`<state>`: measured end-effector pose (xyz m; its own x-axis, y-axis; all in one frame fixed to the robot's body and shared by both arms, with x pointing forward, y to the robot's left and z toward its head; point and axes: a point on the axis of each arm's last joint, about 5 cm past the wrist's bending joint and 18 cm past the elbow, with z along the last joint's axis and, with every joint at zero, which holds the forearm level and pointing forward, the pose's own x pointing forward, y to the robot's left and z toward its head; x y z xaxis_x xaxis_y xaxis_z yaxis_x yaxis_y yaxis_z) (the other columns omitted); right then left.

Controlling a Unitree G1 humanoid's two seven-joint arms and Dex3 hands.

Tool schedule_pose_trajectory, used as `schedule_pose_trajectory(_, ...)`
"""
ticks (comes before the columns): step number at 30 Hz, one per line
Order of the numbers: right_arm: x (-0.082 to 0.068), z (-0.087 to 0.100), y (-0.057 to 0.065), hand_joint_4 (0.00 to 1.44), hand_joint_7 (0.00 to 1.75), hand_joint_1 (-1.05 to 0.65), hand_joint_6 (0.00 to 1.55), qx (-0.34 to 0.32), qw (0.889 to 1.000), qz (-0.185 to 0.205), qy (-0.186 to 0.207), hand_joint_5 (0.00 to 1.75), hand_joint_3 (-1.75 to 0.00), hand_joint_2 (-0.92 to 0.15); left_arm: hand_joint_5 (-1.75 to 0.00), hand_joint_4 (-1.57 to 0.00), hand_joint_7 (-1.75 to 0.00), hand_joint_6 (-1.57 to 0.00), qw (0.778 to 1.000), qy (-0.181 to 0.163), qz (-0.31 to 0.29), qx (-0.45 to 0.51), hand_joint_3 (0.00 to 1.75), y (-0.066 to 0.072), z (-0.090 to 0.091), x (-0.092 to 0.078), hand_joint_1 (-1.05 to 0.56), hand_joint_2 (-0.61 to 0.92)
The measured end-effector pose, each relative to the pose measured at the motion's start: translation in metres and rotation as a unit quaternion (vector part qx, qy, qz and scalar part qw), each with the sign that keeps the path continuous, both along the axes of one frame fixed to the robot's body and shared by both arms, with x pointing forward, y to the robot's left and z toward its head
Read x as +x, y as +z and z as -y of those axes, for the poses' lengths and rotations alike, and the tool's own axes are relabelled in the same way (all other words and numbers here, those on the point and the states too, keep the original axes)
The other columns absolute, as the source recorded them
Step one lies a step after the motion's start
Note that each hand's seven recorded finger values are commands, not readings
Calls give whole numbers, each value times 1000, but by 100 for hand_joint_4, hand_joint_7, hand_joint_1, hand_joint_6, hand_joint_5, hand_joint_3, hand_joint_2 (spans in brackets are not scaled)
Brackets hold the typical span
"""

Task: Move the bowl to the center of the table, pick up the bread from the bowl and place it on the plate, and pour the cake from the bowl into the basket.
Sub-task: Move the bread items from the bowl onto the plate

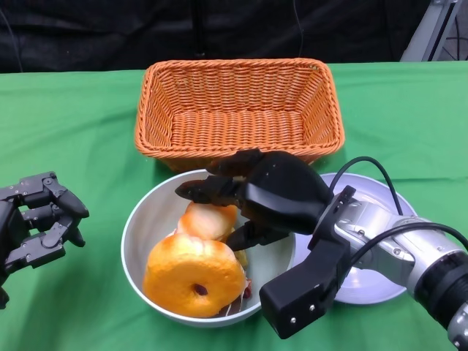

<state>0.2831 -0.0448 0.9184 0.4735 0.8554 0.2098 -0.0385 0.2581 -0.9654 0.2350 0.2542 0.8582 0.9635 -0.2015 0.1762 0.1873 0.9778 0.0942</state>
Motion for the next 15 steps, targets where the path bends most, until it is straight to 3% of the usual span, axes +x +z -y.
schedule_pose_trajectory(14,0,-3,1,55,0,-62,50,-5,1000,2,7,0,0,-86,-144,-89,-110,-92,1000,-2,0,0,72,0,0,0,-14,68)
schedule_pose_trajectory(15,1,-4,0,55,0,-59,49,-6,1000,-1,7,0,-1,-88,-143,-88,-77,-100,1000,-1,0,-2,56,0,-1,0,-17,77)
